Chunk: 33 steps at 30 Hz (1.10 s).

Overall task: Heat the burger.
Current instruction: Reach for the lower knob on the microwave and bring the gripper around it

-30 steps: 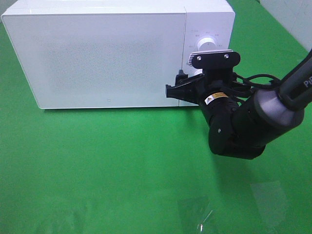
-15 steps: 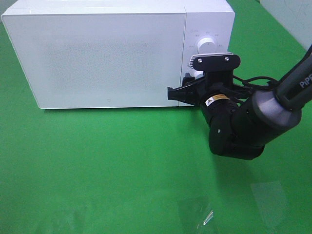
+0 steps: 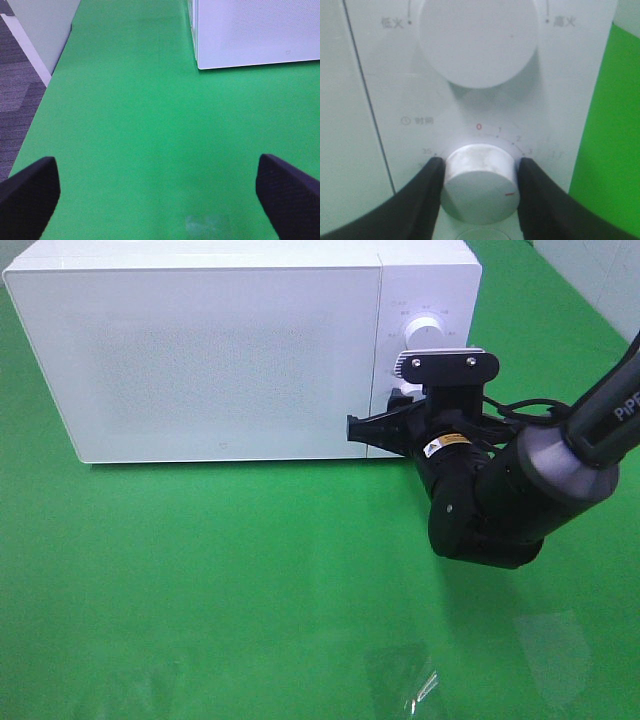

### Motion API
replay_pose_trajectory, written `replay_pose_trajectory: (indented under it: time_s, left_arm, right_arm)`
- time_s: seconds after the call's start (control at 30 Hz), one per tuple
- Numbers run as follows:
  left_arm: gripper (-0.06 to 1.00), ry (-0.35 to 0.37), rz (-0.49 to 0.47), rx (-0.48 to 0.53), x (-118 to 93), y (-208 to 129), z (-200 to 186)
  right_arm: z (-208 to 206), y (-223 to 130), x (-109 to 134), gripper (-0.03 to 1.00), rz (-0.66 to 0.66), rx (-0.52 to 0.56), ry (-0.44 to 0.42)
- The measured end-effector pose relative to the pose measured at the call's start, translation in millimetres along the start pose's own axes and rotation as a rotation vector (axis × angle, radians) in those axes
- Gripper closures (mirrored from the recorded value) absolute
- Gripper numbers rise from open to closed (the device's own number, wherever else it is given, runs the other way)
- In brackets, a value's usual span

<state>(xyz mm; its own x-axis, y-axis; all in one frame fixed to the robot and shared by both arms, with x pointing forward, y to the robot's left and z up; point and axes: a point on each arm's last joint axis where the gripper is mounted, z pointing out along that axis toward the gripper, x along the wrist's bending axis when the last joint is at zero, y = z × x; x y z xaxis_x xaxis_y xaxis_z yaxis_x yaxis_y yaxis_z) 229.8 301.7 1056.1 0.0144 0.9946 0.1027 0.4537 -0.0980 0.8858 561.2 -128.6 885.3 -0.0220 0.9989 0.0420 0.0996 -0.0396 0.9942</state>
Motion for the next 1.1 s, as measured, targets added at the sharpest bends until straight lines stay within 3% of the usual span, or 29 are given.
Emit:
replay_pose_trajectory:
  time_s: [0.03, 0.07, 0.1, 0.13, 0.17, 0.2, 0.23, 0.27, 0.3, 0.33, 0.37, 0.43, 0.53, 0.6, 1.1]
  left_arm:
    - [-0.04, 0.0, 0.0, 0.0, 0.0, 0.0, 0.0]
    - [-0.04, 0.0, 0.0, 0.0, 0.0, 0.0, 0.0]
    - [-0.04, 0.0, 0.0, 0.0, 0.0, 0.0, 0.0]
    - [-0.04, 0.0, 0.0, 0.0, 0.0, 0.0, 0.0]
    - [-0.04, 0.0, 0.0, 0.0, 0.0, 0.0, 0.0]
    - [-0.04, 0.0, 0.0, 0.0, 0.0, 0.0, 0.0]
    - [-0.04, 0.0, 0.0, 0.0, 0.0, 0.0, 0.0]
    - [-0.04, 0.0, 0.0, 0.0, 0.0, 0.0, 0.0]
    - [-0.04, 0.0, 0.0, 0.0, 0.0, 0.0, 0.0]
    - [-0.04, 0.0, 0.0, 0.0, 0.0, 0.0, 0.0]
    - [-0.04, 0.0, 0.0, 0.0, 0.0, 0.0, 0.0]
    - [-0.04, 0.0, 0.0, 0.0, 0.0, 0.0, 0.0]
    - [-0.04, 0.0, 0.0, 0.0, 0.0, 0.0, 0.0]
    - [-0.04, 0.0, 0.0, 0.0, 0.0, 0.0, 0.0]
    - [-0.04, 0.0, 0.0, 0.0, 0.0, 0.0, 0.0]
  right_arm:
    - [0.0, 0.0, 0.0, 0.55, 0.0, 0.0, 0.0]
    - [0.0, 0.0, 0.2, 0.54, 0.127, 0.0, 0.002]
    - [0.0, 0.0, 0.2, 0.54, 0.127, 0.0, 0.002]
    - [0.0, 0.0, 0.2, 0.54, 0.312, 0.0, 0.003]
    - [0.0, 0.0, 0.2, 0.54, 0.312, 0.0, 0.003]
    - [0.0, 0.0, 0.2, 0.54, 0.511, 0.0, 0.003]
    - [0.0, 0.0, 0.2, 0.54, 0.511, 0.0, 0.003]
    - [-0.4, -0.3, -0.1, 0.54, 0.725, 0.001, 0.001]
    - [-0.4, -0.3, -0.1, 0.54, 0.725, 0.001, 0.001]
    - [-0.4, -0.2, -0.1, 0.54, 0.956, 0.0, 0.002]
    - [-0.4, -0.2, -0.1, 0.54, 0.956, 0.0, 0.002]
    - [-0.7, -0.1, -0.4, 0.54, 1.331, -0.004, 0.0]
    - [-0.8, -0.2, -0.2, 0.54, 1.387, -0.004, -0.001]
    - [-1.0, -0.2, 0.0, 0.54, 1.518, -0.005, -0.001]
    - [-0.7, -0.3, -1.3, 0.54, 1.509, -0.01, -0.009]
